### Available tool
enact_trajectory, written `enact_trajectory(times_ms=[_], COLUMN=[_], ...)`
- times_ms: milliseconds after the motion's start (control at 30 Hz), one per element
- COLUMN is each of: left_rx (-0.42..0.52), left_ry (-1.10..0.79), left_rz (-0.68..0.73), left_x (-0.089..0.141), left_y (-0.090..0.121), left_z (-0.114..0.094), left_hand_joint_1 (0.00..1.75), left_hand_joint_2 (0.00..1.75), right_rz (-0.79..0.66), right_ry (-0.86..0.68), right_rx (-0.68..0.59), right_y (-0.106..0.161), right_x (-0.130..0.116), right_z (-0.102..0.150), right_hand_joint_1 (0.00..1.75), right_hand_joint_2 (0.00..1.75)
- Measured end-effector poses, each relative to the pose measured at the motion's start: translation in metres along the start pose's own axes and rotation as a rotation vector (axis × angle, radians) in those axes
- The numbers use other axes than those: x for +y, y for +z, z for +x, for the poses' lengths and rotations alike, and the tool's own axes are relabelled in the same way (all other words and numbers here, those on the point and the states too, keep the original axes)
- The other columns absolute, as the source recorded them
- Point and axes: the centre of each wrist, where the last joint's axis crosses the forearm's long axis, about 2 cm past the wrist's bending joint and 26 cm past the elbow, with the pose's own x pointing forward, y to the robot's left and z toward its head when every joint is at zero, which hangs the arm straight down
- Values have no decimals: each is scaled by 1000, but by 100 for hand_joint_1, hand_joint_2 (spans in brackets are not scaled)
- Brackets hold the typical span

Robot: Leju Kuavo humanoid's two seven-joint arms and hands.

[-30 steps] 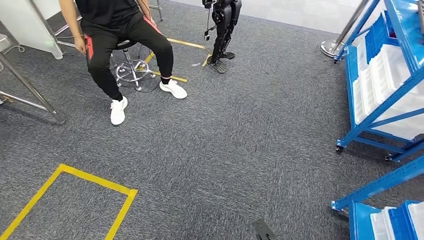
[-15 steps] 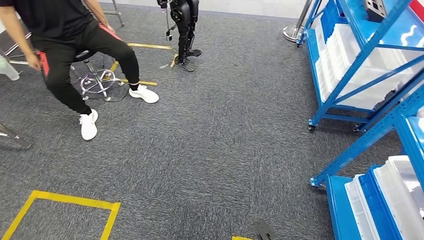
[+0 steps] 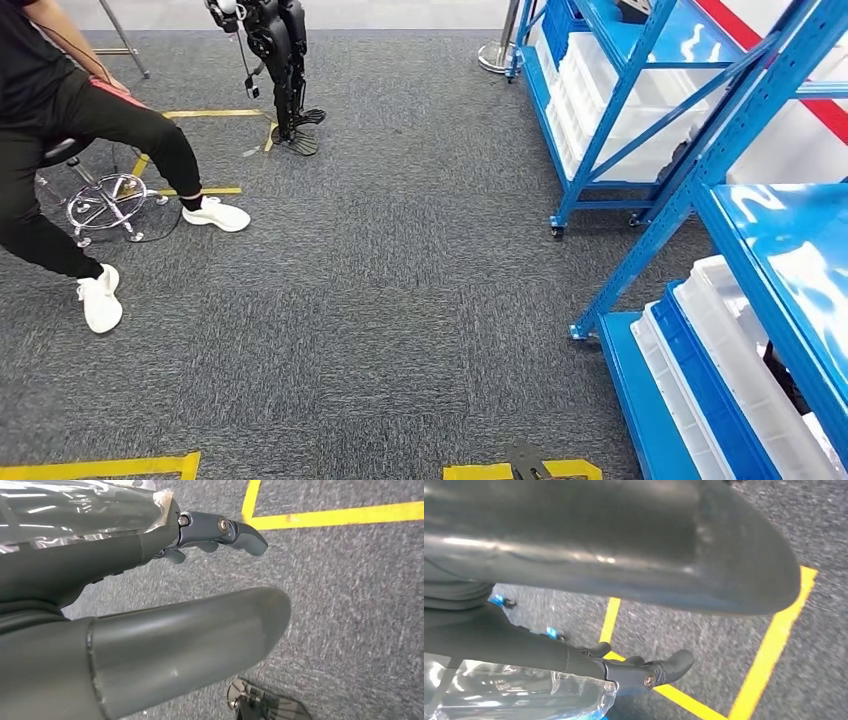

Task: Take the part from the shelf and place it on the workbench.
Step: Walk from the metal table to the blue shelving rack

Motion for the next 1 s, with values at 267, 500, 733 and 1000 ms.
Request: enact_trajectory(times_ms=[267,500,733,1000], left_rx=[-1,-5,4,0], left_ry=[-7,-15,-18,-31], left_rz=[0,-4,-6,-9], left_x=[0,0,-1,-1], left_y=[0,-1,0,-1], left_z=[0,5,4,5], left_hand_joint_1=[0,0,0,0], left_hand_joint_2=[0,0,0,0], right_rz=[-1,-2,-2,-2], right_ry=[0,-3,-4,-1], right_rx=[-5,-4,0,8], right_y=[0,0,0,0], right_x=[0,-1,-1,-2], right_z=[2,4,4,1], right_hand_joint_1=[0,0,0,0], right_hand_joint_2=[0,0,0,0])
